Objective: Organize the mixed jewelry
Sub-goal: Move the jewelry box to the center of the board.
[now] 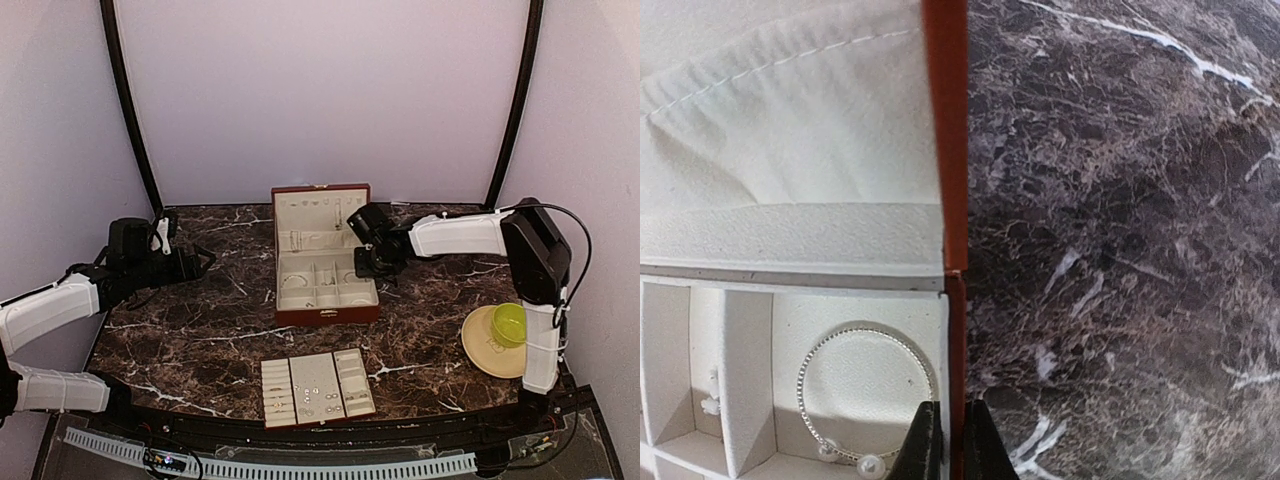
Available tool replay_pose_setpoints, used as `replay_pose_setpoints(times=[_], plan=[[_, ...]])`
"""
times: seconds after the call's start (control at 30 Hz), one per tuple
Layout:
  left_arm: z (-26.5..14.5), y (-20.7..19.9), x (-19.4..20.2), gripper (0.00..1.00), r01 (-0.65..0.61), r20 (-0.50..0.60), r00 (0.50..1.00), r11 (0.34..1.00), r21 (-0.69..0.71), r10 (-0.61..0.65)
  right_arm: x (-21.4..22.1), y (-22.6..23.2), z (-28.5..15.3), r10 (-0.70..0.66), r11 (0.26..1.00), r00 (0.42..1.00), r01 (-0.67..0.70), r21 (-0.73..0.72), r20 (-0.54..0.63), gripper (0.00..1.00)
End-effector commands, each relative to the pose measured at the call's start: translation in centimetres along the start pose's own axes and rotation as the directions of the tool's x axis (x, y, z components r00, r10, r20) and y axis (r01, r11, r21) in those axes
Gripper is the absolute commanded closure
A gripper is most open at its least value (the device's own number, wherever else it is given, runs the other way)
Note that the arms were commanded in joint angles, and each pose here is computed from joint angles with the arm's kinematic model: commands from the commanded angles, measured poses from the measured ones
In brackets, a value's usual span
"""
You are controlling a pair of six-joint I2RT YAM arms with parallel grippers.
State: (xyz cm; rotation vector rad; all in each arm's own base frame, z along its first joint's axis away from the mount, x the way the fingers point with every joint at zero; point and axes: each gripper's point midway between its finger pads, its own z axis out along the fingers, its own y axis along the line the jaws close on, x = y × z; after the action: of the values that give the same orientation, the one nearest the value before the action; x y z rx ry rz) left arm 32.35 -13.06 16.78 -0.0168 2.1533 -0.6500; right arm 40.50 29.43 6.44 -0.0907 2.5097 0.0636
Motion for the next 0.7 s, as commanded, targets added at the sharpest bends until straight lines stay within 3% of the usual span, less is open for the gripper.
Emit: replay_pose_setpoints(times=[0.0,0.23,0.5,0.6,0.67], plan=[[-0.4,-1.0,-1.0,0.19,-0.046,0.011,0.999,0.998,0.041,0.046,-3.5,-2.0,-0.7,-0.060,0.996,0.992,0.068,-0.063,0.113,1.00],[-0.3,-2.7,-2.0,0.18,-0.109,-0.013,0.994,0.989,0.101,0.111,-2.7,-6.4,-1.2,-0.193,0.976,0.976,0.202,-0.081,0.100,0.99],[0.9,-4.1,-2.6,0.19,-0.140,-0.045,0.988,0.975,0.175,0.149,-2.1,-10.2,-1.8,-0.214,0.970,0.971,0.224,-0.096,0.108,0.97],[1.2,-4.5,-3.2,0.19,-0.156,-0.046,0.985,0.970,0.189,0.167,-2.0,-11.2,-1.7,-0.199,0.974,0.974,0.209,-0.086,0.110,0.92],[1.2,-4.7,-3.6,0.19,-0.172,-0.043,0.982,0.966,0.191,0.184,-2.2,-11.6,-1.9,-0.190,0.976,0.975,0.200,-0.083,0.114,0.80]])
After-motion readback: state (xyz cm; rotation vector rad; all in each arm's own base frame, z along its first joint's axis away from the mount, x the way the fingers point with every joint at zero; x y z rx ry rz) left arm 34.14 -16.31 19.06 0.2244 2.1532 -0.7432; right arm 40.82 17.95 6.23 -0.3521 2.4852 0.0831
